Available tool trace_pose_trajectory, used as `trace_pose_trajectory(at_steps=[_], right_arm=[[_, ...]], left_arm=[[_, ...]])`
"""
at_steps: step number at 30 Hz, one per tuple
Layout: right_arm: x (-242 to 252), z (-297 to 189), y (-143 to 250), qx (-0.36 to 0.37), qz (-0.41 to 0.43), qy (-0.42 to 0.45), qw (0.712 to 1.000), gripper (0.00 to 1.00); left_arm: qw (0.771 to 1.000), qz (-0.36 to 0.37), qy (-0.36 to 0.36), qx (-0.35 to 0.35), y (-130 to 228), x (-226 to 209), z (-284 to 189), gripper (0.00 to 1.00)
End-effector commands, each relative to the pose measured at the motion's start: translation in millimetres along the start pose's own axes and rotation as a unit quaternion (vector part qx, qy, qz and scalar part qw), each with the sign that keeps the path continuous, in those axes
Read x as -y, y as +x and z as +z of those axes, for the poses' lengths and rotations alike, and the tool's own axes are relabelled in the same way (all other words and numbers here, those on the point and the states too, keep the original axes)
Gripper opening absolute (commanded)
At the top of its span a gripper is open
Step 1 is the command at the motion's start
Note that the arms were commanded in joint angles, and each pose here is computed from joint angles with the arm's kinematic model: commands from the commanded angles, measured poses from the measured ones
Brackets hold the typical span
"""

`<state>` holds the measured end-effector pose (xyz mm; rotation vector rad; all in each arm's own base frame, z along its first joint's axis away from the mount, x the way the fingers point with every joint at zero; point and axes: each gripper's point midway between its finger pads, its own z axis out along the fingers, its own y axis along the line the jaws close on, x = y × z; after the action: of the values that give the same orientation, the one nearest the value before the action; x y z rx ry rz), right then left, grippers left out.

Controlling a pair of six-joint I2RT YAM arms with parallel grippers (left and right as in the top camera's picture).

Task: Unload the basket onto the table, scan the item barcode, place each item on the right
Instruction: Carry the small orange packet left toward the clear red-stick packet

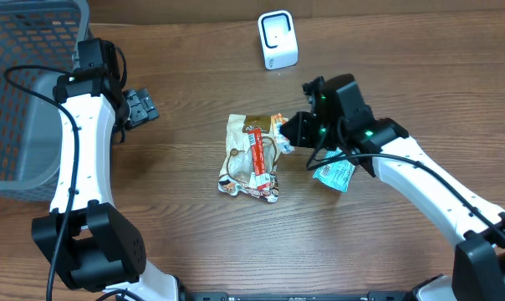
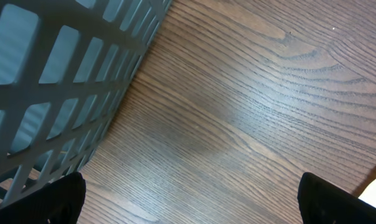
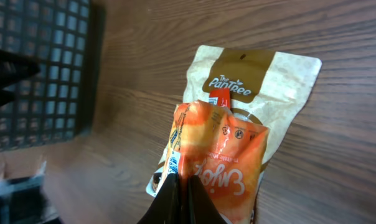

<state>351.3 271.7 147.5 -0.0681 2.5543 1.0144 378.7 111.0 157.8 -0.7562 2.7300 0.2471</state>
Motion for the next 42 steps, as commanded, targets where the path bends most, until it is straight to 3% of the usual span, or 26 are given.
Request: trace_pose_trajectory(at_steps=[1,11,18,37,42], right_arm=[[8,7,26,-0.037,0.003,-0.043,0.998,0.04],[33,24,39,-0.001,-0.017,0.060,0.998,0.04],[47,28,43,0.040,0.018,0.127,0.991,0.04],[47,73,61,0.034,0.007,0.113,0.993,0.04],[29,79,68,0.008,0.005,0.060,0.998,0.04]], left_arm=[[1.000,0.006,0.009,0.018,-6,1,-13,1.00],[1.000,0.006,0.009,0.018,-6,1,-13,1.00],[1.000,0.006,0.009,0.018,-6,1,-13,1.00],[1.000,0.006,0.009,0.018,-6,1,-13,1.00],[1.000,0.006,0.009,0.018,-6,1,-13,1.00]])
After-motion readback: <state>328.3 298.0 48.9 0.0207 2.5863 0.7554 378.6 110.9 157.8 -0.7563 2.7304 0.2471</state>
